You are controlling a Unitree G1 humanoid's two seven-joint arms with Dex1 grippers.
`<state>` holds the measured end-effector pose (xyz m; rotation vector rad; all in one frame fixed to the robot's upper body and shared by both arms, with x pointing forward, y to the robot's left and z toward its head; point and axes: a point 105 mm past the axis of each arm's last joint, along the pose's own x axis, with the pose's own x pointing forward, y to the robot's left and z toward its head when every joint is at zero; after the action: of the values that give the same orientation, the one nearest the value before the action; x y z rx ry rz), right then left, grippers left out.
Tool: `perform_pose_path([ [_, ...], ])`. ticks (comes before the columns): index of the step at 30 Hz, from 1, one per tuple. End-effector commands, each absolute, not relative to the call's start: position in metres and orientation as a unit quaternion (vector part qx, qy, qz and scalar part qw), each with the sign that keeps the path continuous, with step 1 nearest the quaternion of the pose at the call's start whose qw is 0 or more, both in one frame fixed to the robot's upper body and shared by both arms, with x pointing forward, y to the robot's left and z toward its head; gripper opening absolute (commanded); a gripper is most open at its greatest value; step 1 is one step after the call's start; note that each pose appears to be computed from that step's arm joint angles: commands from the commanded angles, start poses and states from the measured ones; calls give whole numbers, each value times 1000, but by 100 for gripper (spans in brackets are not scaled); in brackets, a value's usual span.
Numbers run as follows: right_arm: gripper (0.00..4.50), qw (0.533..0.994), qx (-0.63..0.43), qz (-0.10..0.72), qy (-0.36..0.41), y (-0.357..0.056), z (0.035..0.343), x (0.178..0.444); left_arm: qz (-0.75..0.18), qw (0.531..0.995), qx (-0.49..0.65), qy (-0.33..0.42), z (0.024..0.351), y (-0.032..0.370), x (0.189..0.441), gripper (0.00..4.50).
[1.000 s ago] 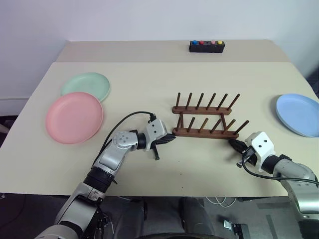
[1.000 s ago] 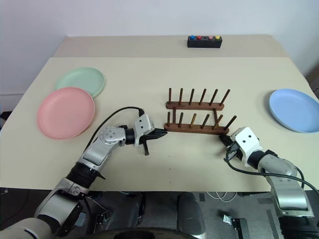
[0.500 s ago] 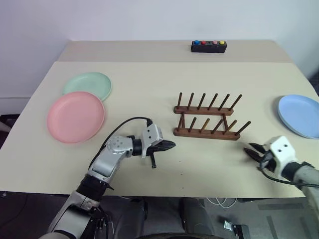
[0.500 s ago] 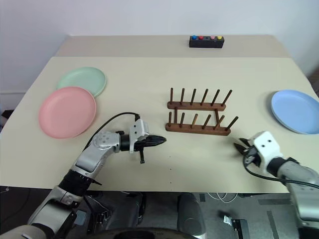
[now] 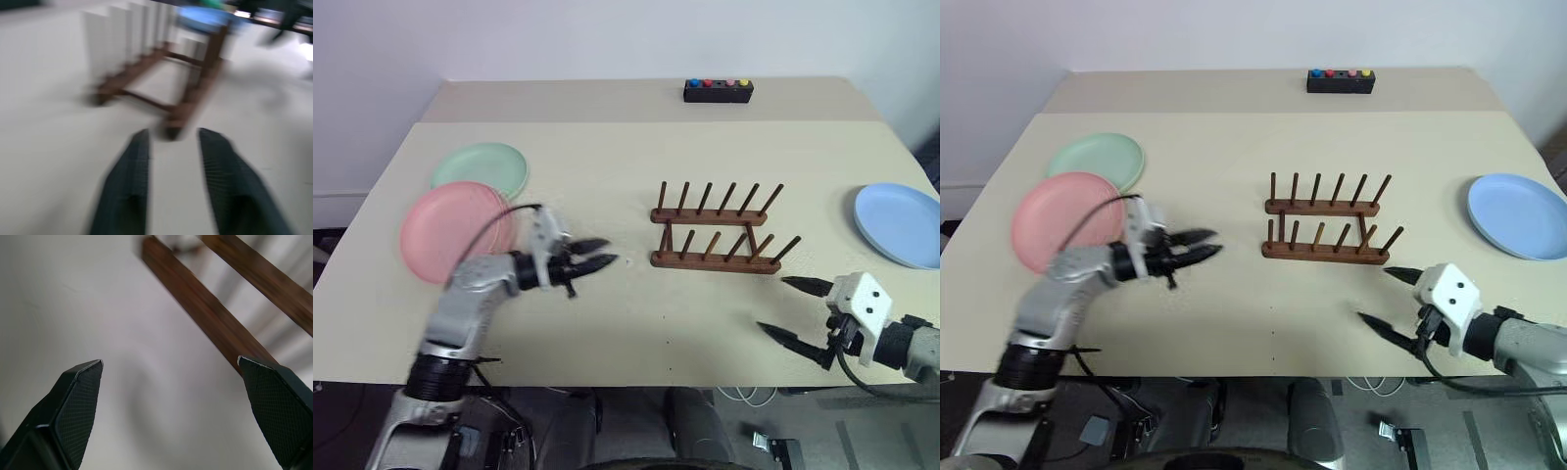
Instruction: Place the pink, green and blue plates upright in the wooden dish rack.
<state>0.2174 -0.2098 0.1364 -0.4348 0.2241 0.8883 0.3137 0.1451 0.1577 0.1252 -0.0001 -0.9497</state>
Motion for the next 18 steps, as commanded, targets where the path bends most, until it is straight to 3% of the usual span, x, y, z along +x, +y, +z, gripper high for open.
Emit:
perform_pose_path([
  [1,450,851,-207,477,72,-185,152,217,-346,934,78,-34,184,193,325,380],
  [2,450,846,-205,489,61,-179,156,218,-289,952,94,-26,186,215,332,433],
  [7,450,832,-210,513,17,-168,176,228,-57,989,136,10,190,306,342,433],
  [12,450,825,-213,523,4,-164,183,237,70,991,110,41,187,353,336,433],
  [18,450,821,-219,528,-3,-159,181,240,143,983,66,91,169,380,330,433],
])
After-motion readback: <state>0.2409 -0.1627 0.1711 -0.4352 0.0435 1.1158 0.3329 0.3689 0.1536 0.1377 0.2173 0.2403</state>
